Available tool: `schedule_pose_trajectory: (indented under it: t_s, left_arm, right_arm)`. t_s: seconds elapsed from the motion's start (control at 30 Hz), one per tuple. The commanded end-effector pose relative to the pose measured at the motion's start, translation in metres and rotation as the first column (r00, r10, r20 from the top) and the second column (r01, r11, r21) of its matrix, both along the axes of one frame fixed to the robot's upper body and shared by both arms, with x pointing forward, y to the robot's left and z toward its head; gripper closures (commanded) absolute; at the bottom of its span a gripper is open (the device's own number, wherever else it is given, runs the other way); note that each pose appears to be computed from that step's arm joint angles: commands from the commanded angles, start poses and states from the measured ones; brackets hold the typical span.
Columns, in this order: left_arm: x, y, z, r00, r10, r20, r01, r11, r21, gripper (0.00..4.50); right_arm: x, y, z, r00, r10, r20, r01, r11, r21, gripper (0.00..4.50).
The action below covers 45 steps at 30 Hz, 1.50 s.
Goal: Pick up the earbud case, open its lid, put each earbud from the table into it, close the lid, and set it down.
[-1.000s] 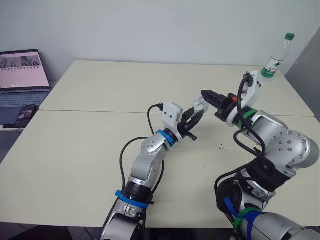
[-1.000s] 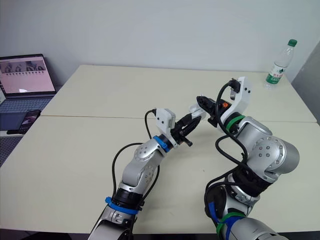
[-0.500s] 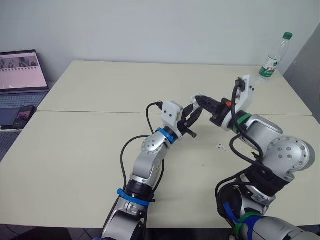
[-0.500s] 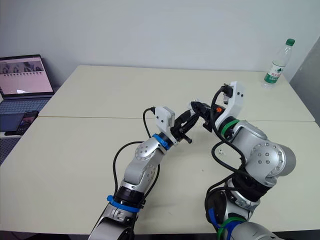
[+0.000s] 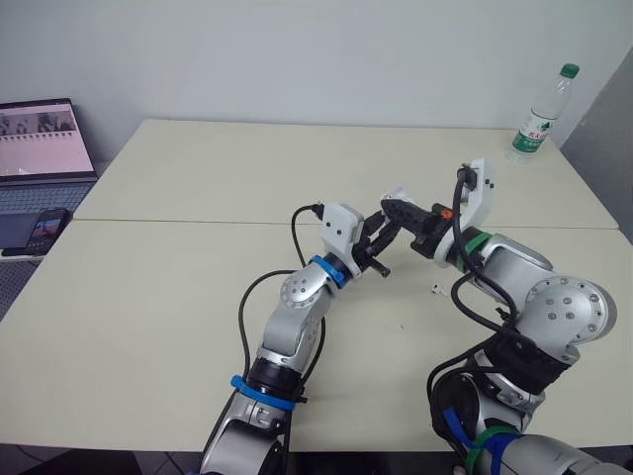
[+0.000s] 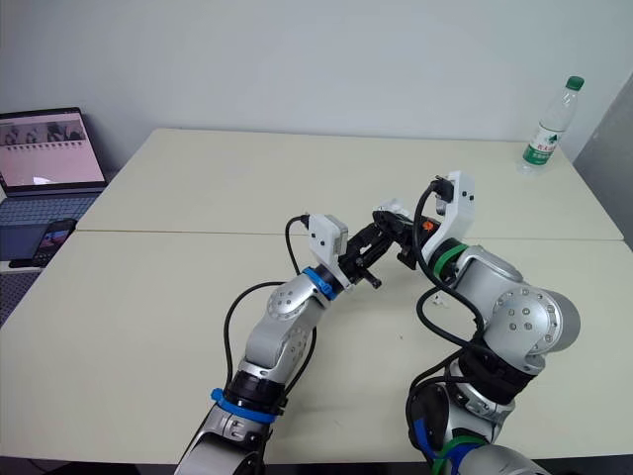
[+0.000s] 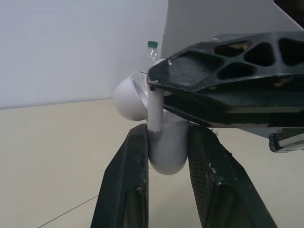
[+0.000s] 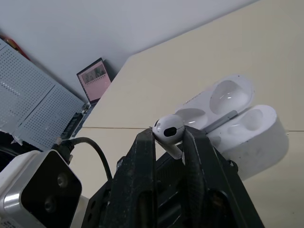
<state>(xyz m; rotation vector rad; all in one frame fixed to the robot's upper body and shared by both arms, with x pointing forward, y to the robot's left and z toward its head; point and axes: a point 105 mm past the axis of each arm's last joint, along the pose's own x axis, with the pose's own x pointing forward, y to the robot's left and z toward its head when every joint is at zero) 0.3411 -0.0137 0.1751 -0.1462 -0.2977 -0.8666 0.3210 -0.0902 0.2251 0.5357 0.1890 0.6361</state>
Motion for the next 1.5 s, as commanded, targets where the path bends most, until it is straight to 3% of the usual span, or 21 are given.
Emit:
schedule_pose_trajectory:
  t_s: [0.03,1.5]
  left_arm:
    - [-0.006,-0.001,0.016,0.998,-0.014,0.061,0.015,1.000,-0.024,3.72]
    - [-0.013,-0.003,0.024,0.997,-0.052,0.060,0.056,0.996,-0.068,3.72]
  right_arm:
    - [-0.004,0.005,0.017,0.997,0.030,0.065,-0.032,0.999,0.041,4.09]
    - [0.002,-0.006,0.000,1.000,-0.015,0.014,0.015,1.000,-0.015,4.09]
